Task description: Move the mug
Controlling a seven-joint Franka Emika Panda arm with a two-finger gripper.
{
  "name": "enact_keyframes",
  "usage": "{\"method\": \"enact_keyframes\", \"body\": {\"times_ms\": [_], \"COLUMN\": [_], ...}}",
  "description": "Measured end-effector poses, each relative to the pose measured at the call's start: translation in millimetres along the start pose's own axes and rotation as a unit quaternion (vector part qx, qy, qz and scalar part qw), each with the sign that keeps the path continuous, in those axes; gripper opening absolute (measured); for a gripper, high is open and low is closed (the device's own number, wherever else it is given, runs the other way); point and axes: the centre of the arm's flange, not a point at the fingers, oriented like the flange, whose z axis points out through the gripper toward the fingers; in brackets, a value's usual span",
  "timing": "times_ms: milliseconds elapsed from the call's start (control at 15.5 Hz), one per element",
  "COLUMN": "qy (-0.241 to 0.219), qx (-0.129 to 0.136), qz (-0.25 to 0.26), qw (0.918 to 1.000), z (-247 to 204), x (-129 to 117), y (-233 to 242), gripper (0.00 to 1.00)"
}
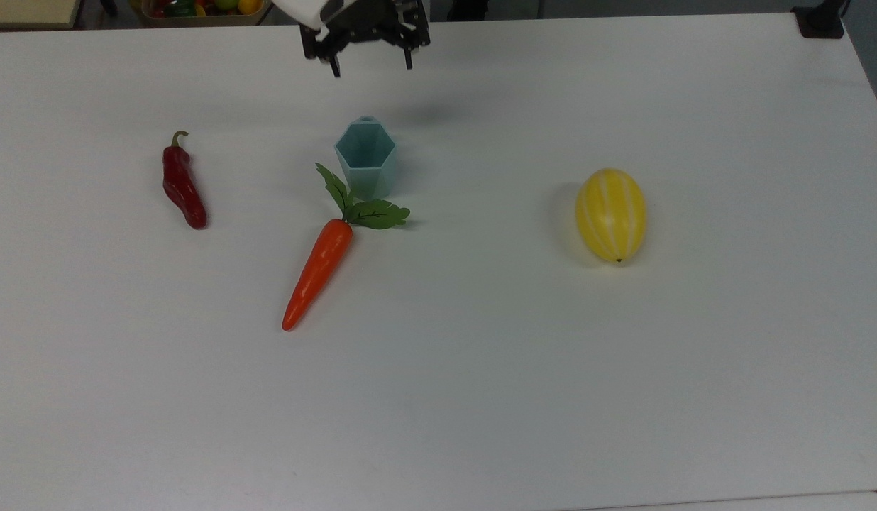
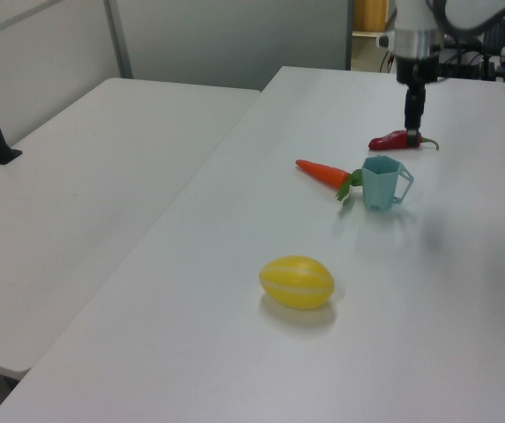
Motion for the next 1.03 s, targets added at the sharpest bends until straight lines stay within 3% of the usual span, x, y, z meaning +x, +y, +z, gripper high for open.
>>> {"method": "enact_keyframes", "body": {"times_ms": [322,515,707,1029], "qy": [0.002,0.022,0.041,0.102], "qx": [0.007,0.006,0.007,0.005], "qz": [0.071,0.096,0.099,0.054], "qw": [0.9974,0.9951,0.9943,0.9933], "z": [-97,-129,-141,-148], "x": [-5,-6,-4,14], "y": [-19,-46,-43,-33], "gripper": [1.0,1.0,1.0,1.0]}}
